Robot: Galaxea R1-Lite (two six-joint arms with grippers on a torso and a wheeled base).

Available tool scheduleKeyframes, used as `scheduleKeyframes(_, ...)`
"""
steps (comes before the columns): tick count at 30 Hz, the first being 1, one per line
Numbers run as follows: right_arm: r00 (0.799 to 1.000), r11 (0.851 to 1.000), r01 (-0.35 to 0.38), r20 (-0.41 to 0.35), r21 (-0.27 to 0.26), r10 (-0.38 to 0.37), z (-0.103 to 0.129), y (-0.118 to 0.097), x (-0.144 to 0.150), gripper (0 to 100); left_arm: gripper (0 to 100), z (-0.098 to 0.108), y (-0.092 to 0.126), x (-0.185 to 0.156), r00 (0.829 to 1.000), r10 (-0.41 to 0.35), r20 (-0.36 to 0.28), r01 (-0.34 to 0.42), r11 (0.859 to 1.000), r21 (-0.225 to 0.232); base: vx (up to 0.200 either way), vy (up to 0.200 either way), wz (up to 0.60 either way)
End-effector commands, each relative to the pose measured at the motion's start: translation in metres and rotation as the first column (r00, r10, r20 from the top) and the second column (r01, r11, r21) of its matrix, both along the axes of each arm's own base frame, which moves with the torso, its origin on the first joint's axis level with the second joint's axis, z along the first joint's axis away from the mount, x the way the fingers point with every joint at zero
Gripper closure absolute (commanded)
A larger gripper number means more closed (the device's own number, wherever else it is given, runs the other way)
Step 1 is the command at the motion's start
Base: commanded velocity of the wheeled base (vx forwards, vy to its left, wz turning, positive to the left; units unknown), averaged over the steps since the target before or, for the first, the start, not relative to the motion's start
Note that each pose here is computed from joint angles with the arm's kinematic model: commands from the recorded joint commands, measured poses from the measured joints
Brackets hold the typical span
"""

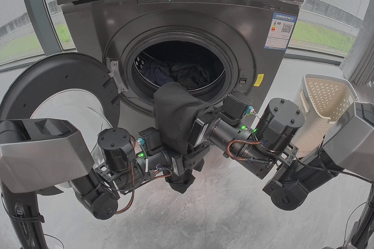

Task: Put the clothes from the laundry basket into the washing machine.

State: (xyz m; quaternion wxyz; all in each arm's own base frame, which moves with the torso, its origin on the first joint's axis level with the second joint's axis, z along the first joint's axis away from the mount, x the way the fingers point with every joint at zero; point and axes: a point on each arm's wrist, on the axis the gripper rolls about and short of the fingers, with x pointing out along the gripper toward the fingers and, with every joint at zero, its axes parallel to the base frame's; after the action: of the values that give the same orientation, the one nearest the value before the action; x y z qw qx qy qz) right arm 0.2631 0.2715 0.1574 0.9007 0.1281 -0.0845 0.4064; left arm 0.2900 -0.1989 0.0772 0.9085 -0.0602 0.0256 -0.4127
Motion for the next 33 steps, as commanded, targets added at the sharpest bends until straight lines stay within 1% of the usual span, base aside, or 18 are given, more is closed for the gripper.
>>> scheduleKeyframes(1, 1.0, 1.0, -0.008, -0.004, 0.004, 0.008, 0.0, 0.001, -0.003, 100, 0, -0.013, -0.004, 0.024, 0.998, 0.067, 0.01, -0.067, 0.998, -0.007, 0.0, 0.0, 0.0)
scheduleKeyframes(2, 1.0, 1.0, -0.008, -0.004, 0.004, 0.008, 0.0, 0.001, -0.003, 100, 0, -0.014, -0.004, 0.026, 0.997, 0.073, 0.01, -0.073, 0.997, -0.007, 0.0, 0.0, 0.0)
scheduleKeyframes(3, 1.0, 1.0, -0.008, -0.004, 0.004, 0.008, 0.0, 0.001, -0.003, 100, 0, -0.016, -0.002, 0.032, 0.995, 0.098, 0.013, -0.098, 0.995, -0.01, 0.0, 0.0, 0.0)
scheduleKeyframes(6, 1.0, 1.0, -0.005, -0.003, 0.007, 0.005, 0.002, -0.001, -0.004, 100, 0, -0.019, 0.002, 0.037, 0.991, 0.136, 0.016, -0.136, 0.991, -0.006, 0.0, 0.0, 0.0)
scheduleKeyframes(7, 1.0, 1.0, -0.002, -0.002, 0.008, 0.002, 0.003, -0.003, -0.004, 100, 100, -0.02, 0.004, 0.037, 0.989, 0.143, 0.018, -0.143, 0.99, -0.002, 0.0, 0.0, 0.0)
scheduleKeyframes(10, 1.0, 1.0, 0.014, -0.007, 0.008, -0.014, 0.002, -0.008, 0.0, 100, 100, -0.015, 0.009, 0.04, 0.985, 0.168, 0.029, -0.168, 0.986, -0.011, 0.0, 0.0, 0.0)
scheduleKeyframes(12, 0.999, 0.999, 0.043, -0.012, 0.011, -0.043, 0.002, -0.012, 0.003, 100, 100, -0.012, 0.014, 0.043, 0.979, 0.201, 0.037, -0.201, 0.979, -0.02, 0.0, 0.0, 0.0)
scheduleKeyframes(13, 0.998, 0.998, 0.063, -0.016, 0.013, -0.062, 0.001, -0.015, 0.006, 100, 100, -0.007, 0.019, 0.044, 0.974, 0.221, 0.045, -0.22, 0.975, -0.027, 0.0, 0.0, 0.0)
scheduleKeyframes(16, 0.996, 0.997, 0.078, -0.037, 0.001, -0.078, -0.003, -0.021, 0.006, 100, 100, 0.01, 0.03, 0.046, 0.964, 0.256, 0.076, -0.252, 0.966, -0.061, 0.0, 0.0, 0.0)
scheduleKeyframes(17, 0.996, 0.997, 0.081, -0.04, -0.003, -0.081, -0.004, -0.022, 0.006, 100, 100, 0.012, 0.031, 0.046, 0.962, 0.259, 0.08, -0.255, 0.965, -0.065, 0.0, 0.0, 0.0)
scheduleKeyframes(18, 0.993, 0.995, 0.096, -0.062, -0.024, -0.097, -0.011, -0.028, 0.007, 100, 100, 0.023, 0.035, 0.044, 0.958, 0.268, 0.099, -0.26, 0.962, -0.081, 0.0, 0.0, 0.0)
scheduleKeyframes(19, 0.993, 0.995, 0.097, -0.065, -0.027, -0.099, -0.012, -0.029, 0.008, 100, 100, 0.024, 0.036, 0.043, 0.958, 0.269, 0.102, -0.262, 0.962, -0.084, 0.0, 0.0, 0.0)
scheduleKeyframes(20, 0.992, 0.994, 0.101, -0.074, -0.038, -0.104, -0.015, -0.031, 0.008, 100, 100, 0.031, 0.038, 0.041, 0.956, 0.273, 0.111, -0.263, 0.96, -0.094, 0.0, 0.0, 0.0)
scheduleKeyframes(22, 0.99, 0.993, 0.105, -0.09, -0.055, -0.11, -0.021, -0.034, 0.008, 100, 100, 0.04, 0.041, 0.036, 0.953, 0.275, 0.125, -0.263, 0.959, -0.106, 0.0, 0.0, 0.0)
scheduleKeyframes(25, 0.988, 0.992, 0.096, -0.112, -0.081, -0.105, -0.03, -0.033, 0.005, 100, 100, 0.049, 0.041, 0.026, 0.954, 0.267, 0.134, -0.252, 0.96, -0.118, 0.0, 0.0, 0.0)
scheduleKeyframes(30, 0.989, 0.993, 0.087, -0.112, -0.081, -0.096, -0.031, -0.03, 0.002, 100, 100, 0.055, 0.04, 0.015, 0.96, 0.248, 0.133, -0.233, 0.965, -0.121, 0.0, 0.0, 0.0)
scheduleKeyframes(33, 0.991, 0.995, 0.078, -0.1, -0.07, -0.084, -0.028, -0.028, 0.0, 100, 100, 0.058, 0.04, 0.005, 0.964, 0.233, 0.131, -0.218, 0.969, -0.121, 0.0, 0.0, 0.0)
